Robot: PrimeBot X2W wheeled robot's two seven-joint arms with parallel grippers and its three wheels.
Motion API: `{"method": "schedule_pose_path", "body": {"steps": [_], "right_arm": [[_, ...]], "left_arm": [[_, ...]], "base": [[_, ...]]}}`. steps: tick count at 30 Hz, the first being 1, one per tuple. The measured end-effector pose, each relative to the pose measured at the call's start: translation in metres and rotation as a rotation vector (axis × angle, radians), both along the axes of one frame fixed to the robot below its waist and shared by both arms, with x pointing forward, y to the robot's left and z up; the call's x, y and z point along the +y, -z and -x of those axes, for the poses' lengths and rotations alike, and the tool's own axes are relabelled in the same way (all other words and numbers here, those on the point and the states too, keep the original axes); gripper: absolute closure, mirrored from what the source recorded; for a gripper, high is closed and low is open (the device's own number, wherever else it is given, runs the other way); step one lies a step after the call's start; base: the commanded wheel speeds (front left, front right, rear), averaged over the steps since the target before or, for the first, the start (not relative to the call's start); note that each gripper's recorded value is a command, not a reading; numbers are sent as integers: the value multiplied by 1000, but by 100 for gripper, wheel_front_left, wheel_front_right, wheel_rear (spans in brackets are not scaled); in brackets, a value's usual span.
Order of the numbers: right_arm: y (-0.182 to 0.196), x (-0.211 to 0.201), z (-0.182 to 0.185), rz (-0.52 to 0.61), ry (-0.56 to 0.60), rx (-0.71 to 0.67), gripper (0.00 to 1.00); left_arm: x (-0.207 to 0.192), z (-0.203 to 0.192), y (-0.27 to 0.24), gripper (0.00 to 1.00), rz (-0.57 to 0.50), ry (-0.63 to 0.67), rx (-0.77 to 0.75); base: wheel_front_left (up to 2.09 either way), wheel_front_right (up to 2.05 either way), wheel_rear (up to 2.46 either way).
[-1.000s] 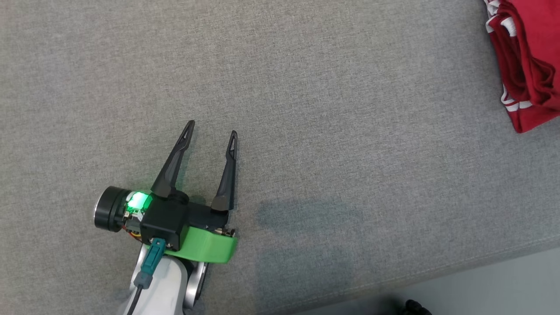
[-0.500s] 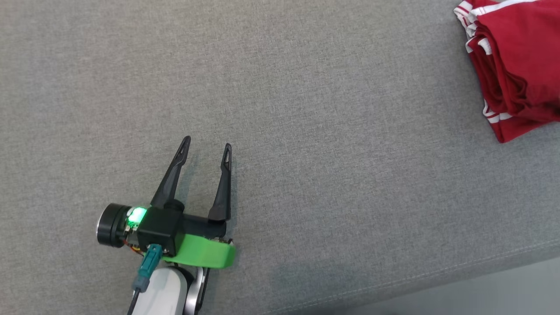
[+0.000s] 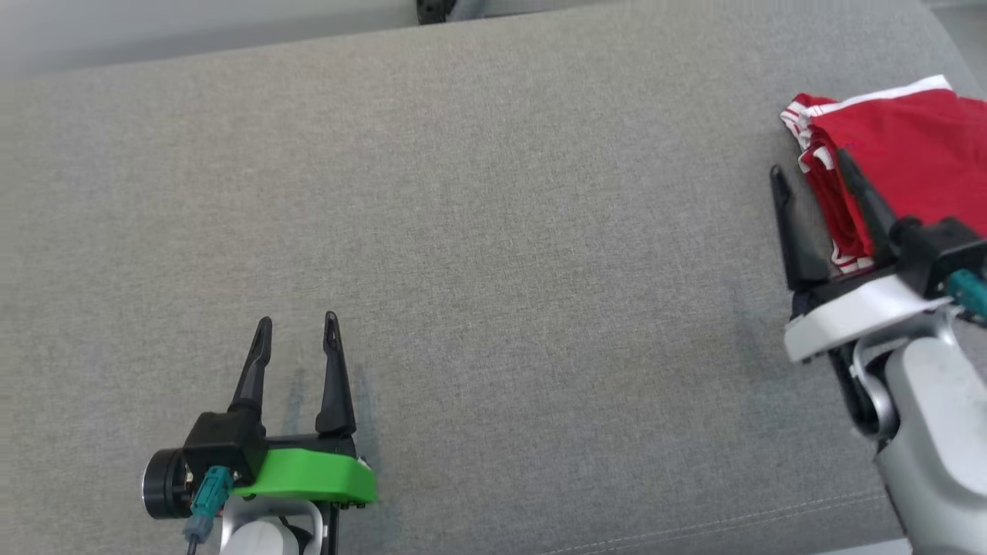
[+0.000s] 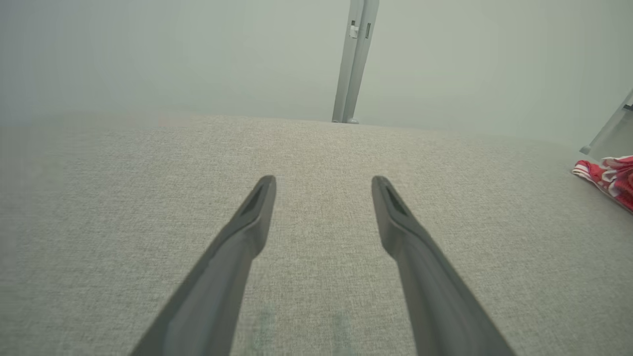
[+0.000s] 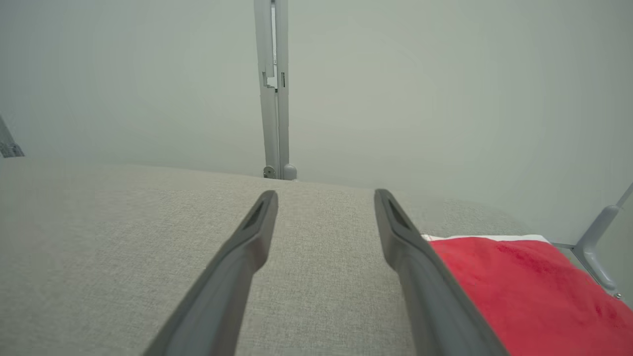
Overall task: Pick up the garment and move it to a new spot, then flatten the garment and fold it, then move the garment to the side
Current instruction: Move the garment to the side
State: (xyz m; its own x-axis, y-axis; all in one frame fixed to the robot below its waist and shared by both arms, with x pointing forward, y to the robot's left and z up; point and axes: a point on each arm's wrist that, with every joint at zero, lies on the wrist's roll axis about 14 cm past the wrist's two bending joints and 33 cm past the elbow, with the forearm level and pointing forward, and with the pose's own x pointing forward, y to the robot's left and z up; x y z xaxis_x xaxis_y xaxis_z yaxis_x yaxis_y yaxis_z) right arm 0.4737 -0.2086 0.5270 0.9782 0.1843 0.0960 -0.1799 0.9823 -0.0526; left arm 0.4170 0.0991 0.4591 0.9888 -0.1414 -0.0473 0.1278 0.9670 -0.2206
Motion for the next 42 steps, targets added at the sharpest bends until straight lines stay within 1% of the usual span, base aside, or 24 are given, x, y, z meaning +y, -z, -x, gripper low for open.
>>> {"method": "schedule_pose_path", "body": {"steps": [4,9,15,18,23,31,42], "right_arm": [[-1,26,28,-37,-24,-16,0],[-17,45,58,-54,-37,-72,0],[-37,46,93,-68,-8,-144,0],[-28,42,107,-91,20,-120,0],[-22,42,126,-118,34,-106,0],[-11,58,144,-131,0,-72,0],[2,58,153,-120,1,-35,0]], "left_arm": [[11,14,-18,0,-1,-35,-40],[29,34,-32,0,-17,-83,-77],[45,60,-41,0,-30,-114,-102],[48,71,-43,0,-32,-117,-111],[50,87,-43,0,-26,-108,-115],[50,103,-35,0,-47,-89,-101],[55,111,-30,0,-69,-95,-91]], "base": [[0,0,0],[0,0,0],[0,0,0],[0,0,0],[0,0,0],[0,0,0],[0,0,0]]}}
